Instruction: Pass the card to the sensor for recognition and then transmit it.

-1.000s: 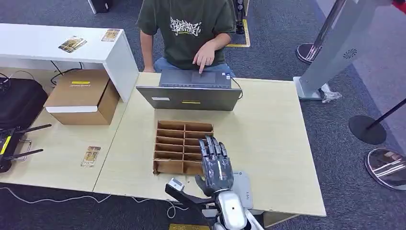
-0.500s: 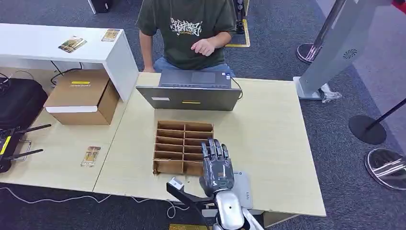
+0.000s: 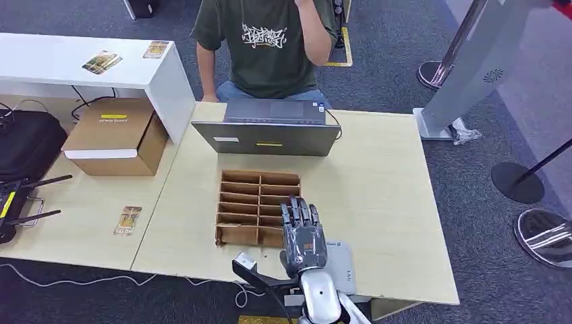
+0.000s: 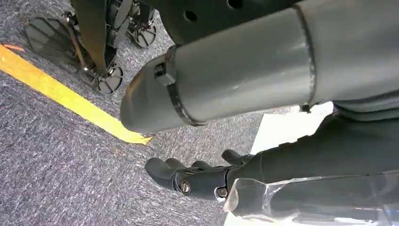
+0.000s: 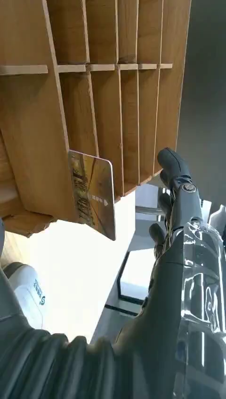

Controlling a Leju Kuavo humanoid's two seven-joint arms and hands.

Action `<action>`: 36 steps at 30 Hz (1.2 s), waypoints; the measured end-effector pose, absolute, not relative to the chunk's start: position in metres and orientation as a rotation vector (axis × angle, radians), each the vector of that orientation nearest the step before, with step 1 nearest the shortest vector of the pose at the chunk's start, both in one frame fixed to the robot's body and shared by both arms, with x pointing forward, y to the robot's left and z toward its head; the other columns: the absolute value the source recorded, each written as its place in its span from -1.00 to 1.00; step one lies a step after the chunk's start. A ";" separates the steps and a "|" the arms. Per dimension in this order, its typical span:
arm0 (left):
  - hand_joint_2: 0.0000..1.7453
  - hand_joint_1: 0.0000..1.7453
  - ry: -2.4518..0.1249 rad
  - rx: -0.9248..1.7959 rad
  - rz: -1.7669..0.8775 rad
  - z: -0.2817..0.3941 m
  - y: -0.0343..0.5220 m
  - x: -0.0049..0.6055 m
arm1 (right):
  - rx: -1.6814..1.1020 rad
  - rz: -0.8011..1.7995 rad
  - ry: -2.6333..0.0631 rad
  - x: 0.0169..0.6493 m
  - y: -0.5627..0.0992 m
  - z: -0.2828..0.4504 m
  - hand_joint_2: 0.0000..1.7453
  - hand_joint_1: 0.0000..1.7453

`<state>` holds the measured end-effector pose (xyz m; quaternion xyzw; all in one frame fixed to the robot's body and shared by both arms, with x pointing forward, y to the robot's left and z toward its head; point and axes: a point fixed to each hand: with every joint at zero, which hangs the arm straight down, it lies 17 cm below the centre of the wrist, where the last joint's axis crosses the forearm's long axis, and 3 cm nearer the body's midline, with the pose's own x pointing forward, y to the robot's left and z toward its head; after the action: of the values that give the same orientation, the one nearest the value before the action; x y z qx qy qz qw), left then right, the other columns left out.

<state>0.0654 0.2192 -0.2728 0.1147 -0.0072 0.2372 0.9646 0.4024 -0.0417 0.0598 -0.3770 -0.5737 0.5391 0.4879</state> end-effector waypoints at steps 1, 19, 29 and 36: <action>-1.00 -1.00 -0.014 0.232 0.479 -0.273 0.219 0.065 | -0.916 1.311 -1.395 0.402 -0.042 0.060 1.00 -1.00; -1.00 -1.00 -0.016 0.235 0.461 -0.273 0.221 0.066 | -0.937 1.285 -1.397 0.404 -0.047 0.064 1.00 -1.00; -1.00 -1.00 -0.006 0.240 0.477 -0.273 0.223 0.064 | -0.971 1.263 -1.363 0.401 -0.067 0.061 1.00 -1.00; -1.00 -1.00 -0.012 0.242 0.478 -0.273 0.224 0.065 | -0.967 1.275 -1.353 0.397 -0.070 0.055 1.00 -1.00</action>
<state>0.0647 0.2238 -0.2732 0.1193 -0.0057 0.2360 0.9644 0.3969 -0.0702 0.0552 -0.3996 -0.5595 0.5270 0.4995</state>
